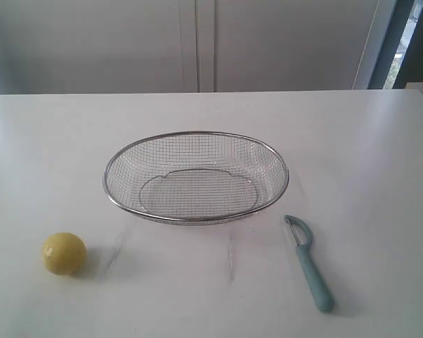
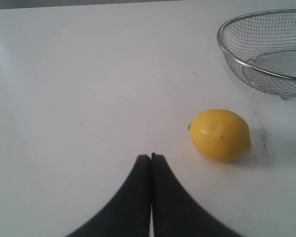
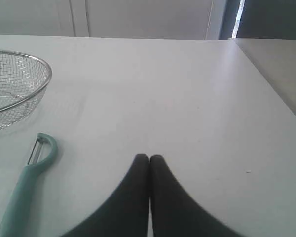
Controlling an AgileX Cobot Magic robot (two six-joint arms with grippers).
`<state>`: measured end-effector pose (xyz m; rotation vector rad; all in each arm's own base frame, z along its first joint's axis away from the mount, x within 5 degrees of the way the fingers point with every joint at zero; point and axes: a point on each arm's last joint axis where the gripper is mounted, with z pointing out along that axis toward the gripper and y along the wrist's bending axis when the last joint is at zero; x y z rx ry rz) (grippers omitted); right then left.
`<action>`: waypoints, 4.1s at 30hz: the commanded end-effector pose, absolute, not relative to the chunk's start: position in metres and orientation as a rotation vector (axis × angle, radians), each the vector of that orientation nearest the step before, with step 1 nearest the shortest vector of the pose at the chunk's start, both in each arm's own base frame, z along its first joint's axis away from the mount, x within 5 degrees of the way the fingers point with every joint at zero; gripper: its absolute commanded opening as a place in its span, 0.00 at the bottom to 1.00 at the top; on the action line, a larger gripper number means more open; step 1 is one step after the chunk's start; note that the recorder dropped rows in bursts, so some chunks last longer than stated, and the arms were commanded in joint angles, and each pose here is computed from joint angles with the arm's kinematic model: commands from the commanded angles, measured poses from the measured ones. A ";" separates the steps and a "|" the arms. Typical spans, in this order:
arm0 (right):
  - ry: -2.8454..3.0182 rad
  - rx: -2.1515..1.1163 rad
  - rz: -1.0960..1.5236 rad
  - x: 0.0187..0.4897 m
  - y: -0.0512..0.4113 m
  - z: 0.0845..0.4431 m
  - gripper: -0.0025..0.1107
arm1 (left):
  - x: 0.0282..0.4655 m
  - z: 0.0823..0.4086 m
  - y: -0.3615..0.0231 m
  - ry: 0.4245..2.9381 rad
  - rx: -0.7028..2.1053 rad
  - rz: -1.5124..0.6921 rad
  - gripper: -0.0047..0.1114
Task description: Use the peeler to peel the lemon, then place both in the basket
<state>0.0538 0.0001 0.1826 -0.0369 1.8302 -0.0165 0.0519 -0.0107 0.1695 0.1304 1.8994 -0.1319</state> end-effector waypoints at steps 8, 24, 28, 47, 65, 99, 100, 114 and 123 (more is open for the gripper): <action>1.823 -0.033 -0.025 0.054 0.000 0.183 0.02 | 0.052 0.169 -0.011 1.896 0.136 -0.138 0.04; 1.819 -0.033 -0.025 0.054 0.000 0.183 0.02 | 0.052 0.169 -0.011 1.896 0.136 -0.138 0.04; 1.819 -0.033 -0.025 0.054 0.000 0.183 0.02 | 0.052 0.169 -0.011 1.896 0.136 -0.138 0.04; 1.539 -0.035 -0.020 0.056 0.001 0.208 0.02 | 0.052 0.169 -0.011 1.896 0.136 -0.138 0.04; 1.374 -0.036 -0.016 0.055 0.001 0.223 0.02 | 0.052 0.169 -0.011 1.896 0.136 -0.138 0.04; 0.875 0.348 0.329 0.037 -0.015 0.259 0.02 | 0.052 0.169 -0.011 1.896 0.136 -0.138 0.04; 0.847 0.346 0.324 0.036 -0.016 0.261 0.02 | 0.052 0.169 -0.011 1.896 0.136 -0.138 0.04; 0.729 0.330 0.293 0.027 -0.018 0.277 0.02 | 0.052 0.169 -0.011 1.896 0.136 -0.138 0.04; 0.707 0.300 0.252 0.022 -0.017 0.292 0.02 | 0.052 0.169 -0.011 1.896 0.136 -0.138 0.04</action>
